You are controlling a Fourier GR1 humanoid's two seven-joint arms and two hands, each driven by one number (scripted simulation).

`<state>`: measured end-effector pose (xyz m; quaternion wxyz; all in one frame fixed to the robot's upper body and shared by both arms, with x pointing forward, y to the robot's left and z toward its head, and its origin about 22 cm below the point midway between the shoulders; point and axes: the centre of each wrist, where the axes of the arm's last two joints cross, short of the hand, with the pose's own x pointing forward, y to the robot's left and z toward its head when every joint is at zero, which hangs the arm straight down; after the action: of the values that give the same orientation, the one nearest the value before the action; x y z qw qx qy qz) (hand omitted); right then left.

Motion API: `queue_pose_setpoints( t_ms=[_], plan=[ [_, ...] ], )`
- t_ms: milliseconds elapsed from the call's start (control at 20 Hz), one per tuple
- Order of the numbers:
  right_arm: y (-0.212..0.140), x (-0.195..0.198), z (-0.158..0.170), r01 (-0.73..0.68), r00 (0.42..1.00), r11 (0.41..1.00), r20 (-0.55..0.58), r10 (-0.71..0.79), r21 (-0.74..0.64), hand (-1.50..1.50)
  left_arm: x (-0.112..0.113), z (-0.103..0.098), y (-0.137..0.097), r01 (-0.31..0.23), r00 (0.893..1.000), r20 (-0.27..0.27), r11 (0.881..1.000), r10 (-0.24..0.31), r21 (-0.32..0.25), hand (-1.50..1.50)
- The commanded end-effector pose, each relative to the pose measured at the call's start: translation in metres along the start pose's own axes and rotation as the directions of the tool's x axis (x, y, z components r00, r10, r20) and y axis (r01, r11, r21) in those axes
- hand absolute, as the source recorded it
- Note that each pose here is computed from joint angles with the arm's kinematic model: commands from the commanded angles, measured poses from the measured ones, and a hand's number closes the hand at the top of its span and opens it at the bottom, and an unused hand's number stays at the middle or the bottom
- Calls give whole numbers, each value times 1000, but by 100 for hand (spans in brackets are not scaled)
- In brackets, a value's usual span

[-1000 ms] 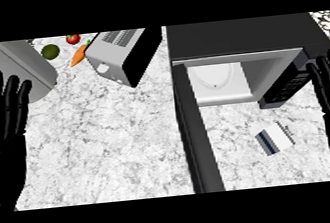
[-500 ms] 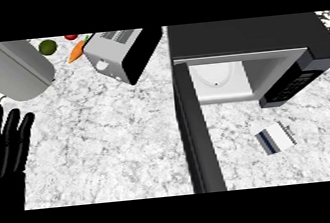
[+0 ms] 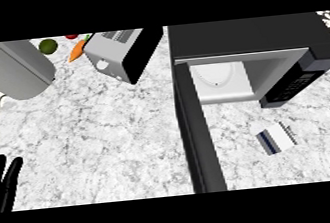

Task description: Pick up the milk, place it into the microwave and close the microwave

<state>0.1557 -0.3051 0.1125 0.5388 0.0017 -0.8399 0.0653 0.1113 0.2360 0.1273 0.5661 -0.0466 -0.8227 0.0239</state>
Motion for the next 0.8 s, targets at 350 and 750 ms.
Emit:
queue_pose_setpoints(
  t_ms=[350,750],
  plan=[
    [-18,-61,10,-75,989,992,-132,62,-100,-150,22,36,9,-43,998,47,999,44,-14,-150],
    [-33,-109,23,-158,970,970,-212,117,-184,-150,32,48,14,-23,999,41,1000,24,-17,-150]
  ],
)
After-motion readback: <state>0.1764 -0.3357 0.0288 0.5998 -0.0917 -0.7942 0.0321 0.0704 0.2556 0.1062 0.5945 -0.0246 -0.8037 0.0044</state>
